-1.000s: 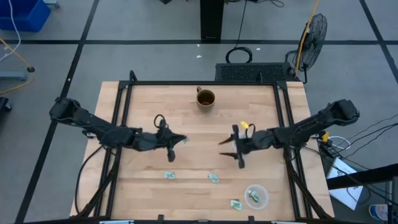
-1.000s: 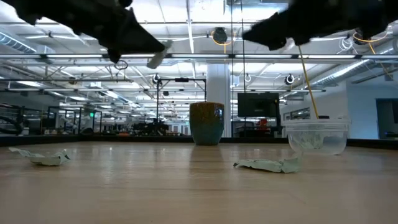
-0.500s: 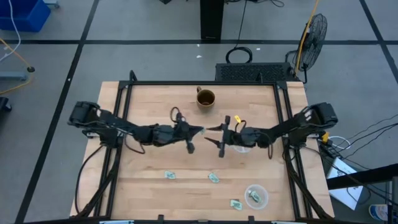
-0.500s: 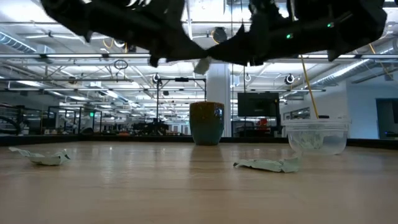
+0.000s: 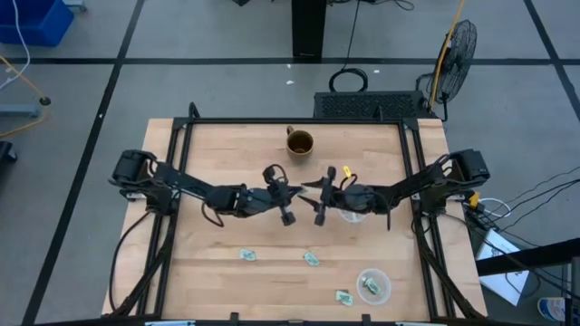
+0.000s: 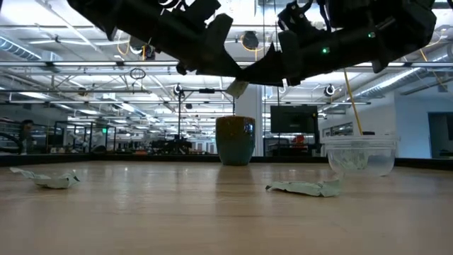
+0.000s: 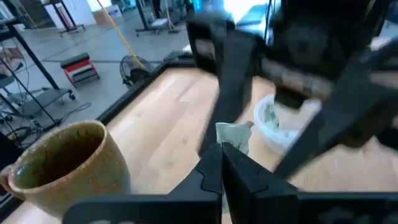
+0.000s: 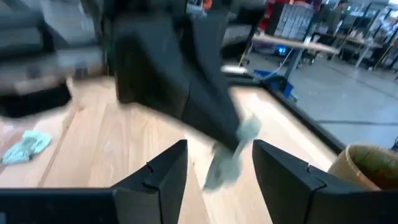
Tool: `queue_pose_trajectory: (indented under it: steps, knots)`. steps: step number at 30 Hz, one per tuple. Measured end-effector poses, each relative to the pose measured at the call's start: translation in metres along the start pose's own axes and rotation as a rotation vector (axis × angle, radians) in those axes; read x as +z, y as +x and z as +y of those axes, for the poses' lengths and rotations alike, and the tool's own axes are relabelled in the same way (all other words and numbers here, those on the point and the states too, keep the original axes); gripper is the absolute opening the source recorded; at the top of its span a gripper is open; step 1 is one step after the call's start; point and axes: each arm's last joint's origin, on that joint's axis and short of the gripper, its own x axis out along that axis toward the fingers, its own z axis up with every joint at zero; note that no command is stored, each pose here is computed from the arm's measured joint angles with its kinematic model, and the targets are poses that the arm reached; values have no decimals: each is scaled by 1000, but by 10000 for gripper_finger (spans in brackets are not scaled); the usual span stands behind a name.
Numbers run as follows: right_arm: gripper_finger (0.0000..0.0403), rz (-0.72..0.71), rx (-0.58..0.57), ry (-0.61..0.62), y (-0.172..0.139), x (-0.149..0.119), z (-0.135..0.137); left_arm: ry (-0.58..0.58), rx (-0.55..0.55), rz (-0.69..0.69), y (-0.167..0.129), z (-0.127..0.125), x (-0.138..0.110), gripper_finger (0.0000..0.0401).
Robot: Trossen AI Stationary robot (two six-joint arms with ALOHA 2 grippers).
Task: Pick and place items into bin
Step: Put the stevia packet into the top transparent bin
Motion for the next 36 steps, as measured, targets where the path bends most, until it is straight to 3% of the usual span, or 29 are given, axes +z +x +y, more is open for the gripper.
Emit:
queue_pose_trajectory:
  steps: [12, 17, 26, 36]
  knots:
    - [167, 9, -9, 7, 1, -1, -2, 20, -12, -58, -5, -7, 6, 6]
    - [127, 9, -7, 3, 1, -1, -2, 25, -15, -58, -5, -8, 6, 9]
    - [10, 9, -5, 0, 1, -1, -2, 24, -14, -59, -5, -8, 6, 14]
    - [4, 38, -3, -12, 1, -4, -2, 26, -16, -55, -5, -8, 6, 20]
